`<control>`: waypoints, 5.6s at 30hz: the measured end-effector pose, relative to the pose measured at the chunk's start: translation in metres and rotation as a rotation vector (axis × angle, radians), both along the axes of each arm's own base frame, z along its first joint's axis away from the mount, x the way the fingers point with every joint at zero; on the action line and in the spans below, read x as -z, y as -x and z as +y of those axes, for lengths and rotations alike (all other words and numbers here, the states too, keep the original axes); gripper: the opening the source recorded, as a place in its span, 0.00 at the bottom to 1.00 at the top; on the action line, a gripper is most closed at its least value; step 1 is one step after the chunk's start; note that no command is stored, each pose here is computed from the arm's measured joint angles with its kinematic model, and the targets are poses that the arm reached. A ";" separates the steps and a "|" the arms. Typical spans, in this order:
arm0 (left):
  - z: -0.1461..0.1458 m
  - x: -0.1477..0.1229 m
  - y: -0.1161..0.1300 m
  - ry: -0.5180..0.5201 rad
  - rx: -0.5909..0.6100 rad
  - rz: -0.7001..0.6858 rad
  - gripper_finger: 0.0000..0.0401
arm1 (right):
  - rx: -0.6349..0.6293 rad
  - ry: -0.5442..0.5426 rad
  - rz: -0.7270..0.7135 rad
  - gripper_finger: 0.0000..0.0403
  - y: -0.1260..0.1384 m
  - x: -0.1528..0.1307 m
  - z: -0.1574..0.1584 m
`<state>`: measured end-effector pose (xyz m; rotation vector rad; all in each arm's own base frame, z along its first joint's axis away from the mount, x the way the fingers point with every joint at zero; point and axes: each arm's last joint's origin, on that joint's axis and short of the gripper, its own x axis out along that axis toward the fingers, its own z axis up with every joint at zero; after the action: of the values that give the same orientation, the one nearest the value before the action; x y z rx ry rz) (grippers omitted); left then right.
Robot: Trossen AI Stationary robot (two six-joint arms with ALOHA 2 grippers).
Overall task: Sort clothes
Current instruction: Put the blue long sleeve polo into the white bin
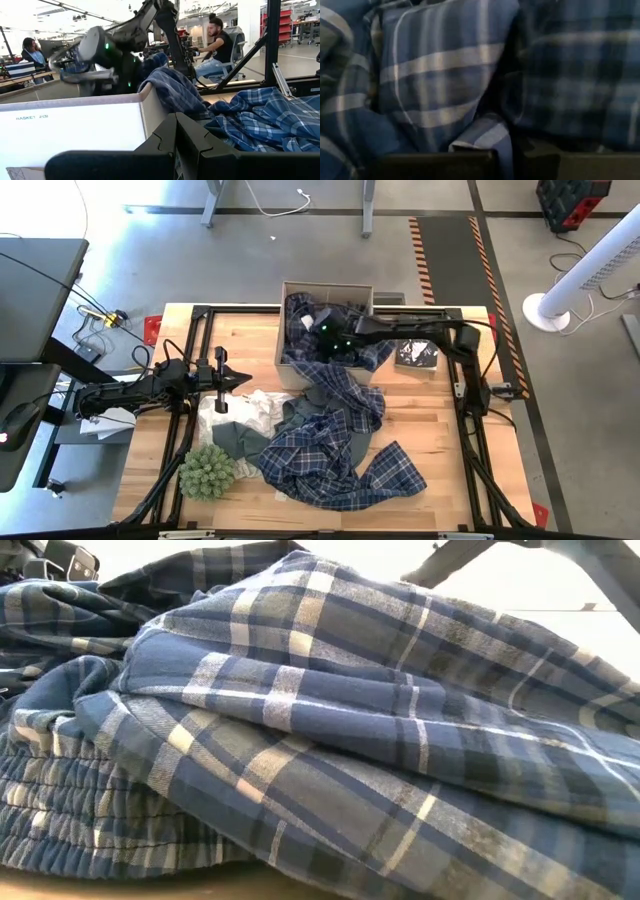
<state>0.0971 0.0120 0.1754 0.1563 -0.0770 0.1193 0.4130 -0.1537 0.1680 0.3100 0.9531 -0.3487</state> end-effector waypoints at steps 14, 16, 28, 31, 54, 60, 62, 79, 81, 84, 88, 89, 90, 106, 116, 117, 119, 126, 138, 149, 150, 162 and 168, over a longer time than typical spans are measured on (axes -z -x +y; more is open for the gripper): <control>0.000 0.000 0.000 0.000 0.000 0.000 0.00 | -0.015 0.069 -0.013 0.20 0.010 -0.138 -0.010; 0.000 0.000 0.000 0.000 -0.001 0.000 0.00 | -0.036 0.056 0.028 0.21 0.020 -0.166 0.000; 0.000 0.000 0.000 0.000 0.000 0.000 0.00 | -0.058 0.331 0.200 0.21 0.082 -0.230 0.101; 0.000 0.000 0.000 0.000 0.000 0.000 0.00 | -0.070 0.430 0.102 0.21 0.074 -0.226 0.106; 0.000 0.000 0.000 0.000 0.000 0.000 0.00 | -0.001 0.228 0.022 0.44 0.154 -0.264 0.132; 0.000 0.000 0.000 0.000 0.000 0.000 0.00 | 0.103 0.127 0.217 0.44 0.178 -0.198 0.147; 0.000 0.000 0.000 0.000 0.000 0.000 0.00 | 0.190 0.094 0.293 0.43 0.187 -0.167 0.146; 0.000 0.000 0.000 0.000 0.000 -0.001 0.00 | 0.512 0.314 0.012 0.43 0.182 -0.067 0.105; 0.000 0.000 0.000 0.000 0.000 0.000 0.00 | 0.535 0.398 -0.057 0.43 0.179 -0.089 0.103; 0.000 0.000 0.000 0.000 0.000 0.000 0.00 | 0.525 0.478 -0.164 0.43 0.173 -0.121 0.100; 0.000 0.000 0.000 0.000 0.000 0.000 0.00 | 0.408 0.489 -0.355 0.43 0.156 -0.154 0.100; 0.000 0.000 0.000 0.000 0.000 0.000 0.00 | 0.370 0.482 -0.408 0.43 0.151 -0.159 0.099; 0.000 0.000 0.000 0.000 0.000 0.000 0.00 | 0.334 0.469 -0.452 0.43 0.146 -0.161 0.099; 0.000 0.000 0.000 0.000 0.000 0.000 0.00 | 0.260 0.120 -0.041 0.43 0.065 -0.067 0.014; 0.000 0.000 0.000 0.000 0.000 -0.001 0.00 | 0.168 0.229 0.328 0.43 0.034 -0.072 0.013; 0.000 0.000 0.000 0.000 0.000 0.000 0.00 | 0.156 0.278 0.338 0.43 0.030 -0.077 0.016; 0.000 0.000 0.000 0.000 0.000 0.000 0.00 | 0.156 0.385 0.340 0.43 0.024 -0.094 0.022; 0.000 0.000 0.000 0.000 0.000 0.000 0.00 | 0.097 0.495 0.165 0.43 0.012 -0.170 0.050; 0.000 0.000 0.000 0.000 0.000 0.000 0.00 | 0.190 0.227 0.267 0.43 0.016 -0.106 0.024; 0.000 0.000 0.000 0.001 0.000 0.003 0.00 | 0.159 -0.016 0.338 0.43 0.025 -0.004 -0.015; 0.000 0.000 0.000 0.001 0.000 0.003 0.00 | 0.159 0.001 0.325 0.43 0.024 -0.013 -0.015; 0.000 0.000 0.000 0.001 0.000 0.003 0.00 | 0.111 0.518 0.079 0.43 0.040 -0.196 0.051; 0.000 0.000 0.000 0.001 0.000 0.002 0.00 | -0.017 0.477 -0.022 0.43 0.076 -0.233 0.094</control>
<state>0.0973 0.0120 0.1752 0.1559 -0.0753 0.1189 0.3373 -0.0594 0.4011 -0.1296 0.8217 -0.5426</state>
